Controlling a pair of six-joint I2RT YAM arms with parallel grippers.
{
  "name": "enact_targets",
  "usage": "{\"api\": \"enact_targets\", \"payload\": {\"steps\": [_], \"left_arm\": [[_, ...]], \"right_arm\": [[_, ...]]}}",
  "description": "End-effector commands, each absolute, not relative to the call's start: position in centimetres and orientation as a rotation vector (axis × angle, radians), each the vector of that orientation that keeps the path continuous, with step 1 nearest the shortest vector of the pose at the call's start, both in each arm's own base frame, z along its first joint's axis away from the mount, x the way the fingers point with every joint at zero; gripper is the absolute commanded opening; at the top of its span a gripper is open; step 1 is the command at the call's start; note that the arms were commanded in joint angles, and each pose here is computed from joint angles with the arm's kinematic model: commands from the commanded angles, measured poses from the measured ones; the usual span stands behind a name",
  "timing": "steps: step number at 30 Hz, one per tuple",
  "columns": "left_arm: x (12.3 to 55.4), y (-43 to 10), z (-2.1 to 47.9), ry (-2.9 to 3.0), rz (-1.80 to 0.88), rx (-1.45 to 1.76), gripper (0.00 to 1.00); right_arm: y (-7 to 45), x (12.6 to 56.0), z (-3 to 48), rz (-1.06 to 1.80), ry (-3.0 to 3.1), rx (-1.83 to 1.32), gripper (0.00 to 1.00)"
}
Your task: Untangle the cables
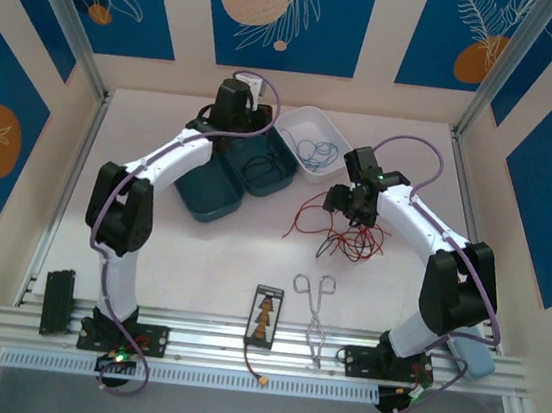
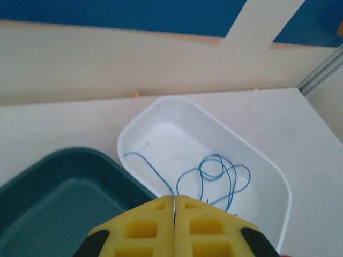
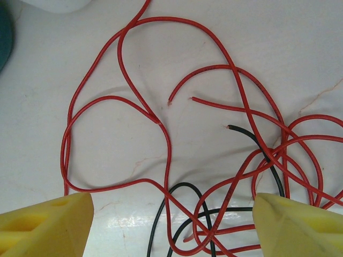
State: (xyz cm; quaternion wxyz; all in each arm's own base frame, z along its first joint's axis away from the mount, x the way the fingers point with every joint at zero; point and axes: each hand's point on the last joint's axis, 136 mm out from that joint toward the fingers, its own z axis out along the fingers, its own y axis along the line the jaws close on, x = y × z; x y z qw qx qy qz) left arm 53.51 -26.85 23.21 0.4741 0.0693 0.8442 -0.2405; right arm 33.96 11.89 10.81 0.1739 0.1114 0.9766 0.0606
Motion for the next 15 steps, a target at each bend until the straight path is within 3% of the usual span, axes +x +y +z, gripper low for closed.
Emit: {"api": "enact_targets", "payload": {"steps": [1,15], "left_arm": [[52.8,-26.2,20.4,2.223,-0.595,0.141,0.00],[55.3,-25.3,12.1,2.483,-0.365,0.272,0.00]], "right_arm": [[12.4,33.2,10.9,0.213,2.780,0.316,0.78],[13.0,33.3,9.1,0.214,2.829,0.308,0.78]]}}
